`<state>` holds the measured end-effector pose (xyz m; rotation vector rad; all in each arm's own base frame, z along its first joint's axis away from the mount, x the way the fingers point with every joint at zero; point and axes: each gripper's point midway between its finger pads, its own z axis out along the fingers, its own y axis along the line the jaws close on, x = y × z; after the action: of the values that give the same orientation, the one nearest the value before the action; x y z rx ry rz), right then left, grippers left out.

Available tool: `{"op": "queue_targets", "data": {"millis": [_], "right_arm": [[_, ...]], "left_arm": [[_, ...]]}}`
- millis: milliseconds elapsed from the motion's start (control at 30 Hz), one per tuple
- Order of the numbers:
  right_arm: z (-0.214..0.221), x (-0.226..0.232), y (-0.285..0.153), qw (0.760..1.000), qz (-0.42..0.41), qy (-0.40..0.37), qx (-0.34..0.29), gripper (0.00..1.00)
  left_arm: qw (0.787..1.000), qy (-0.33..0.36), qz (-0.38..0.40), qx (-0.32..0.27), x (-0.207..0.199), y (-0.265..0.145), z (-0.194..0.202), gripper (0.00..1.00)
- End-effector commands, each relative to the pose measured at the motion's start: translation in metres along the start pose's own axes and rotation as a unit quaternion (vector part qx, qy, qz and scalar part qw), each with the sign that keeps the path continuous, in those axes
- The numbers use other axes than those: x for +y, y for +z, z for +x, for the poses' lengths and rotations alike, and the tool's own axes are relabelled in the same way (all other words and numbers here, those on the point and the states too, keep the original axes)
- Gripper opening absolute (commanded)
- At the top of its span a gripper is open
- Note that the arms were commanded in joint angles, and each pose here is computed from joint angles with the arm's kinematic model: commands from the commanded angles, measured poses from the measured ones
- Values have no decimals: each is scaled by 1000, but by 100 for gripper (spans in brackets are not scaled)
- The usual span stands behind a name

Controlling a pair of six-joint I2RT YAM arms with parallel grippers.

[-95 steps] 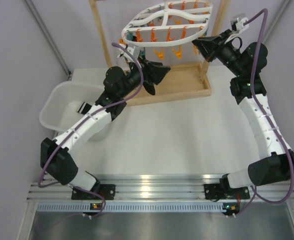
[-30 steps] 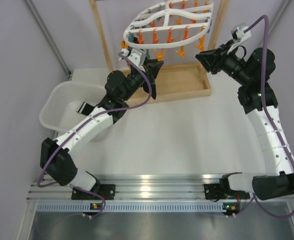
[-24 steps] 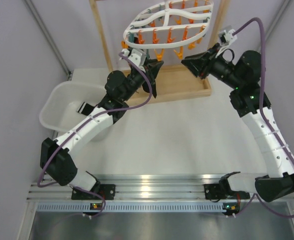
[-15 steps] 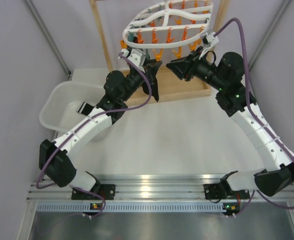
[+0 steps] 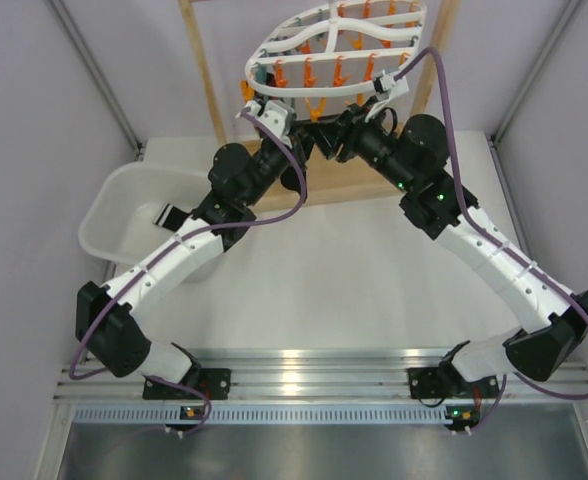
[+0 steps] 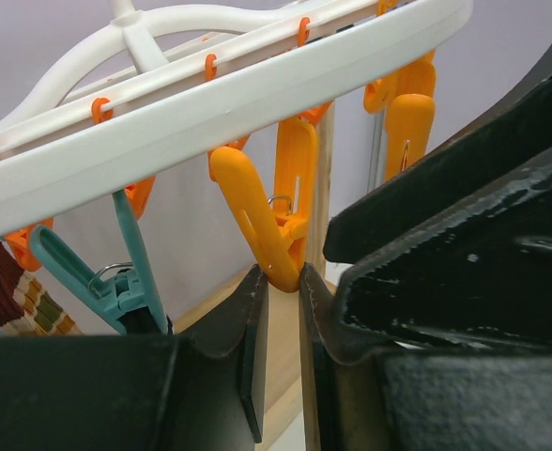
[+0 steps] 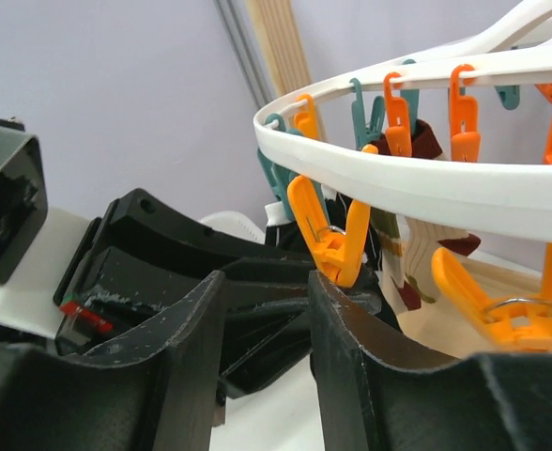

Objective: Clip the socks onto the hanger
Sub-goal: Open the clamp at the hanger.

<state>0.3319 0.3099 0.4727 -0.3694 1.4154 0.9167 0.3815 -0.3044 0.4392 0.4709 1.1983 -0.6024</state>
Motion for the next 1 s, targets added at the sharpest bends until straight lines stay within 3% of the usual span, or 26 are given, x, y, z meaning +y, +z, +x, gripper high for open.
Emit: {"op": "queue_targets", "data": {"millis": [0, 233, 667, 967], "right_arm": [[-37, 9, 5, 997, 17, -12, -69, 41], [-40, -13, 11, 993, 86, -5, -81, 43], [-46, -11, 19, 987, 111, 3, -119, 51], [-49, -12, 24, 984, 117, 11, -131, 45]], "left_arm": [[999, 18, 8, -29, -7, -6, -27, 0], [999, 19, 6, -26, -10, -5, -24, 0], [999, 29, 11, -18, -16, -2, -18, 0], [999, 47, 18, -6, -22, -2, -13, 0]]}}
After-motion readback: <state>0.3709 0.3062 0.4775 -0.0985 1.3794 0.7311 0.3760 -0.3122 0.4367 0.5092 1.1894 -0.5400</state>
